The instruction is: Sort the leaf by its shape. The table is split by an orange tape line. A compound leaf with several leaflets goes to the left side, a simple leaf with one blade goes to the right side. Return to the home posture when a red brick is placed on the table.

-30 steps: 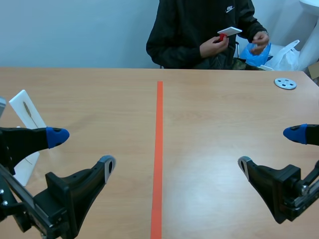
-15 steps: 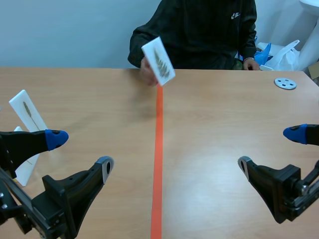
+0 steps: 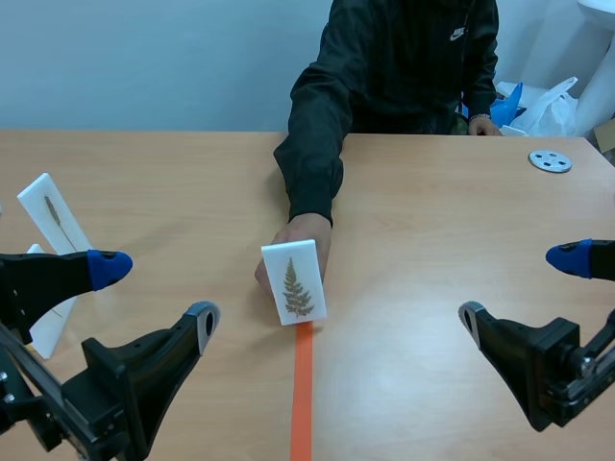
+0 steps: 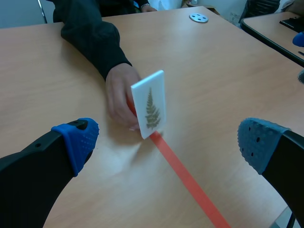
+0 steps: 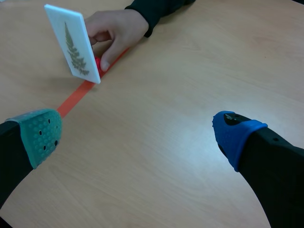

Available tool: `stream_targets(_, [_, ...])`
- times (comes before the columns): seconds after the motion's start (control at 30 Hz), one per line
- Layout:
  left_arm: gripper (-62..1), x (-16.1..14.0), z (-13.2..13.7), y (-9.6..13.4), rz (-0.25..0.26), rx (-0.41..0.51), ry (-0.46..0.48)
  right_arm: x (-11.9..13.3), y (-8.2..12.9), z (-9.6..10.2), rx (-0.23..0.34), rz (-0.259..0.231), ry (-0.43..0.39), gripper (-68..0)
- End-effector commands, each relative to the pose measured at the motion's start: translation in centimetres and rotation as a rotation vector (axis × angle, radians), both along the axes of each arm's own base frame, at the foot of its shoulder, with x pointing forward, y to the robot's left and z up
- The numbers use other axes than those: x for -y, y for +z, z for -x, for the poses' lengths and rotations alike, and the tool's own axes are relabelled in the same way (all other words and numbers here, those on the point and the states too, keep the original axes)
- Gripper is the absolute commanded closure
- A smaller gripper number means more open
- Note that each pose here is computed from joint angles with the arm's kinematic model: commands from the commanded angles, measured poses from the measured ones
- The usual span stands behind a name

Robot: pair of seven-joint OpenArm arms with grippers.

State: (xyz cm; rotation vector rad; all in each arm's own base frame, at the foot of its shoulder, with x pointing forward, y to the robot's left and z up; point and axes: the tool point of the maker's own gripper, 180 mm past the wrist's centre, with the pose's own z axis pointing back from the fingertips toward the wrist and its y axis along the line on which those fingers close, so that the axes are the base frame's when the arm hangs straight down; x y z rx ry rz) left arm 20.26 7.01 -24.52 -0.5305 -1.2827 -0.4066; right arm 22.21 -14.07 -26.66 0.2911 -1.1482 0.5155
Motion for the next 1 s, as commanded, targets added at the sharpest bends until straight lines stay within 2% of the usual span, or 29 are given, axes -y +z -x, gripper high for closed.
stream_targets(0.0, [-62.3, 0.28, -0.14, 0.98, 0.018, 0.023, -0.005, 0.31, 0.9, -0.64, 0.035, -0.004, -0.006, -67.9])
stream_targets(0.6, [-62.3, 0.67, 0.17, 0.89, 0.019, 0.016, -0.032, 0.37, 0.73, -0.6, 0.029, 0.008, -0.005, -67.9])
stream_targets(0.97, [-62.3, 0.66, 0.17, 0.87, 0.016, 0.017, -0.032, 0.36, 1.2, -1.29, 0.048, 0.012, -0.004, -67.9])
